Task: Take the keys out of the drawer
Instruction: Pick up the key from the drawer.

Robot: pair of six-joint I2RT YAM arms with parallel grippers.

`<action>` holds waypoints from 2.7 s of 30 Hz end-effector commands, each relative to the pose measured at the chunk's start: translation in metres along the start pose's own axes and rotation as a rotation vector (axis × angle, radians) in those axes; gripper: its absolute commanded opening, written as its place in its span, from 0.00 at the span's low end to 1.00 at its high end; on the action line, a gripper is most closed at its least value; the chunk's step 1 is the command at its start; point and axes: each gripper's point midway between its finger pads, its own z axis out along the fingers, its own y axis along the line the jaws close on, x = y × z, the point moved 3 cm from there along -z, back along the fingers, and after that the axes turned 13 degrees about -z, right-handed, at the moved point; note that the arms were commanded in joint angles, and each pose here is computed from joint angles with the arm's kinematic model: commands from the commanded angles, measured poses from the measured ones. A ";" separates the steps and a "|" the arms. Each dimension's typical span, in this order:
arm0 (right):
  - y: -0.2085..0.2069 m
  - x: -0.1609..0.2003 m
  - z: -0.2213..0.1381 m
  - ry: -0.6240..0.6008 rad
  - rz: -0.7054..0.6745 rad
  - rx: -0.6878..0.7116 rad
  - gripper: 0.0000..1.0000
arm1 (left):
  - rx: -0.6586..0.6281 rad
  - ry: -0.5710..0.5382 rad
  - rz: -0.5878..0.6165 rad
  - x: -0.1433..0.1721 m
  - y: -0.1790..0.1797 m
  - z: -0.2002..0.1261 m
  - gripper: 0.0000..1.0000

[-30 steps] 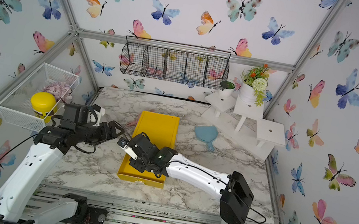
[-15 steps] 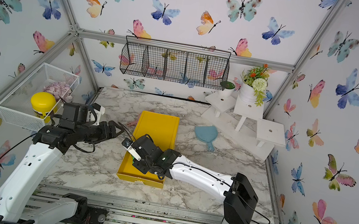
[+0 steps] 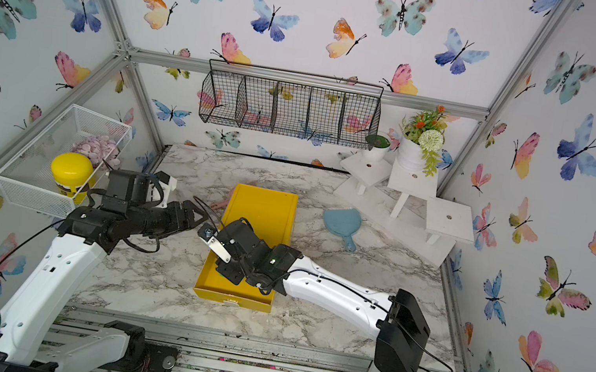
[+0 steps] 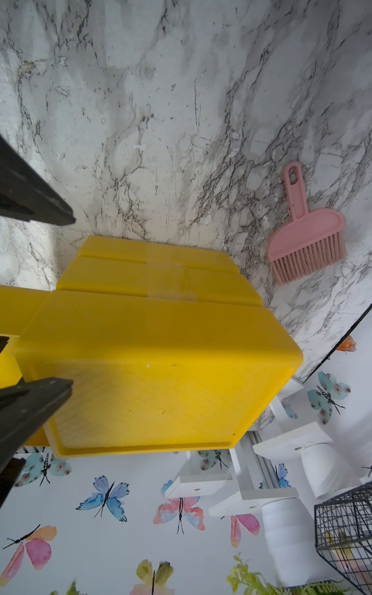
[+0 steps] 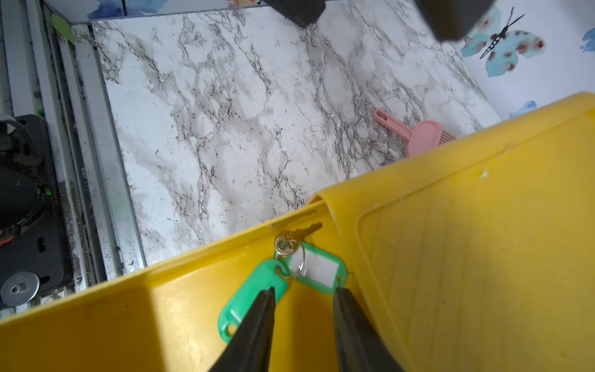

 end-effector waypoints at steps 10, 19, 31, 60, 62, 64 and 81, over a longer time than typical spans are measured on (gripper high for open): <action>0.000 0.000 0.024 -0.008 0.032 0.010 0.38 | 0.018 -0.027 0.038 -0.005 -0.010 -0.009 0.80; -0.001 -0.005 0.028 -0.039 0.068 0.025 0.35 | 0.020 -0.022 0.038 -0.003 -0.010 -0.009 0.80; 0.000 -0.002 0.031 -0.030 0.086 0.022 0.27 | 0.027 -0.028 0.047 -0.003 -0.012 -0.011 0.80; -0.005 -0.007 0.013 -0.054 0.080 0.032 0.10 | 0.030 -0.031 0.046 -0.002 -0.012 -0.012 0.80; -0.007 -0.010 0.009 -0.066 0.074 0.038 0.09 | 0.030 -0.031 0.047 -0.002 -0.012 -0.012 0.80; -0.008 -0.012 0.005 -0.076 0.071 0.041 0.08 | 0.032 -0.032 0.046 -0.003 -0.013 -0.012 0.80; -0.018 -0.040 -0.052 -0.217 0.060 0.017 0.03 | 0.094 -0.119 0.113 -0.019 -0.038 -0.030 0.78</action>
